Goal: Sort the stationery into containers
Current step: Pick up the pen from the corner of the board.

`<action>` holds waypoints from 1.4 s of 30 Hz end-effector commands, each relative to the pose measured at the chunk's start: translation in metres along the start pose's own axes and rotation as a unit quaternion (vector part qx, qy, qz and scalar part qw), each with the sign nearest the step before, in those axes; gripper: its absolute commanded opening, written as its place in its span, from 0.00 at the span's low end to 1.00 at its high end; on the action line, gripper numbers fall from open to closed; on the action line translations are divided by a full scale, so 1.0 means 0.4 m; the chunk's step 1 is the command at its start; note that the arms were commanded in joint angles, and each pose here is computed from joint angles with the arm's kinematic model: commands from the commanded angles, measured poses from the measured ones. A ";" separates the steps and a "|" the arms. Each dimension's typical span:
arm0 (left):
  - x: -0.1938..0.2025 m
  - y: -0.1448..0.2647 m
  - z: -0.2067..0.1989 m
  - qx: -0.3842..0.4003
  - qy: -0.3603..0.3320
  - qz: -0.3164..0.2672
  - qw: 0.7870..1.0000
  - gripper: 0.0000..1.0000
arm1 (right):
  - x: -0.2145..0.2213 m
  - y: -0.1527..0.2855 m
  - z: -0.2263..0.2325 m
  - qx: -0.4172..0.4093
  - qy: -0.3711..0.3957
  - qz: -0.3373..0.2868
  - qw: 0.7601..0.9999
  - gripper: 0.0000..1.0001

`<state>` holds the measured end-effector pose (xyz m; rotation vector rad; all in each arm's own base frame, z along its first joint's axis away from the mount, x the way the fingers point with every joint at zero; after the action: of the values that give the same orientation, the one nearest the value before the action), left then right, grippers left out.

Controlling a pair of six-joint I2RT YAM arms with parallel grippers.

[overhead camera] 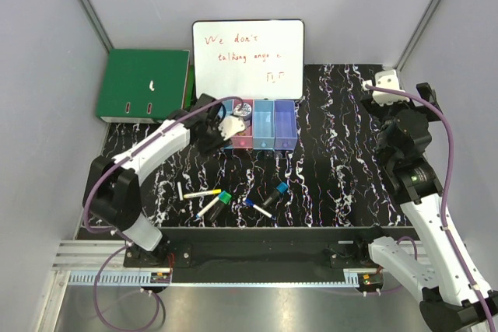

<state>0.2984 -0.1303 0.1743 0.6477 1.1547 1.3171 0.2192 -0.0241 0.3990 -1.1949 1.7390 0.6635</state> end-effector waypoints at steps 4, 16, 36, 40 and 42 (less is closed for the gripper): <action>0.045 -0.004 -0.070 0.054 -0.105 -0.049 0.992 0.55 | -0.031 0.013 -0.032 0.014 -0.025 -0.027 0.999 0.98; 0.119 -0.025 -0.206 0.137 -0.115 -0.059 0.982 0.53 | -0.029 0.019 -0.041 0.015 -0.014 -0.024 0.999 0.98; 0.155 -0.061 -0.302 0.178 -0.035 -0.071 0.981 0.54 | -0.032 0.008 -0.031 0.009 -0.009 -0.022 1.000 0.98; 0.147 -0.081 -0.292 0.173 -0.027 -0.071 0.982 0.54 | -0.035 0.010 -0.034 0.010 -0.010 -0.023 1.000 0.98; 0.143 -0.094 -0.289 0.178 -0.025 -0.070 0.981 0.54 | -0.038 0.010 -0.037 0.012 -0.011 -0.024 1.000 0.98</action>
<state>0.1905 -0.0995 0.0862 0.8907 1.3673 1.0108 0.2154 -0.0256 0.4015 -1.1999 1.7377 0.6530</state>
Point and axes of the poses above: each gripper's point midway between its finger pads, its own y axis back along the fingers, its own z axis along the line the jaws close on, x = y × z, the point moved 7 cm from there along y, back along the fingers, and after that the axes turned 13 degrees about -y, right-handed, at the moved point
